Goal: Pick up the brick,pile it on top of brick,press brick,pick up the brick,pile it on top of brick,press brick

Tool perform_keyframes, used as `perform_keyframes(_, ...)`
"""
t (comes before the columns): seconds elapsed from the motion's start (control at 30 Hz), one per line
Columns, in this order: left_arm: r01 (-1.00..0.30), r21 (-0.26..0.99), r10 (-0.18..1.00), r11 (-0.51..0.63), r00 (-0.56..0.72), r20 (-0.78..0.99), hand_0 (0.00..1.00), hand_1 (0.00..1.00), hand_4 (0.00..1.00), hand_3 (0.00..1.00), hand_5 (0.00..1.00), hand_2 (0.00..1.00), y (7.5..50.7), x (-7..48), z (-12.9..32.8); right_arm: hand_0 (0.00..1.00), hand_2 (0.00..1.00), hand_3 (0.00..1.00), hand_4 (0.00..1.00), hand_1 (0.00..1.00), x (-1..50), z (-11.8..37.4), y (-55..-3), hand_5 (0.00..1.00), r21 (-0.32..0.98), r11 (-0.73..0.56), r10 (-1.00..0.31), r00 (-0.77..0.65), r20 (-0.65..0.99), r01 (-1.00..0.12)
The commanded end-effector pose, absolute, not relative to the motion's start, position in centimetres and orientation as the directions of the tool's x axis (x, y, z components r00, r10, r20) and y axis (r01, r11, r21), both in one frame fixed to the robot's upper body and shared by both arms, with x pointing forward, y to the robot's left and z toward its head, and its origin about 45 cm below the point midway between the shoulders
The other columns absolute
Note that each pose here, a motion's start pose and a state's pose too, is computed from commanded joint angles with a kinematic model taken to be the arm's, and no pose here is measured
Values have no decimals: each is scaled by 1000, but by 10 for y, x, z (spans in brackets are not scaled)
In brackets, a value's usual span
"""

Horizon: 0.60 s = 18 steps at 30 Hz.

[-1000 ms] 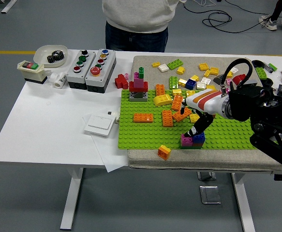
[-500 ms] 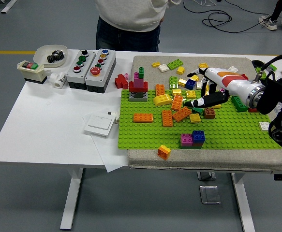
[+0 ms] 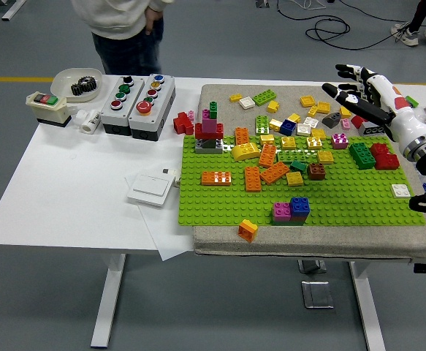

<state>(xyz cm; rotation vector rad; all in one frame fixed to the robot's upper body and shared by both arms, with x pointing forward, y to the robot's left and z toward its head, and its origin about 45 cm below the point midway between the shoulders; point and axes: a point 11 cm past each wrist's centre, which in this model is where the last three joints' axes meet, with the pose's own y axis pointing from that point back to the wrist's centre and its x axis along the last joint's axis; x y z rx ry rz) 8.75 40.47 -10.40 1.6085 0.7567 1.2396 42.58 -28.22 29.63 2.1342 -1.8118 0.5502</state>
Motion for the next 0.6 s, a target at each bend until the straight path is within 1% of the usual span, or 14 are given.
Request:
perform_keyframes(0.03, -69, 926, 878, -371, 298, 374, 698, 744, 713, 607, 676, 741, 405, 87, -104, 859, 877, 920, 998, 816, 426, 295, -285, 829, -29, -162, -882, 131, 453, -986)
perform_keyframes(0.2, -72, 926, 878, -369, 299, 373, 698, 744, 713, 607, 676, 741, 404, 88, -104, 859, 877, 920, 998, 816, 425, 293, -294, 829, -55, -139, -904, 104, 414, -989)
perform_keyframes(0.23, -72, 927, 878, -369, 299, 373, 699, 737, 714, 607, 679, 740, 404, 88, -104, 896, 892, 946, 998, 836, 425, 293, -296, 844, -61, -137, -906, 100, 410, -989)
perform_keyframes(0.4, -80, 927, 878, -368, 298, 374, 699, 737, 714, 607, 679, 740, 403, 91, -104, 896, 892, 946, 998, 836, 424, 293, -306, 844, -89, -120, -918, 76, 388, -989)
perform_keyframes(0.43, -81, 927, 879, -367, 296, 374, 699, 737, 713, 608, 680, 741, 402, 91, -104, 923, 899, 955, 998, 850, 424, 292, -309, 851, -95, -114, -922, 70, 380, -989)
perform_keyframes(0.6, -83, 927, 879, -367, 295, 374, 699, 737, 713, 608, 680, 741, 402, 92, -104, 923, 899, 955, 998, 850, 423, 290, -314, 851, -107, -111, -931, 66, 360, -988)
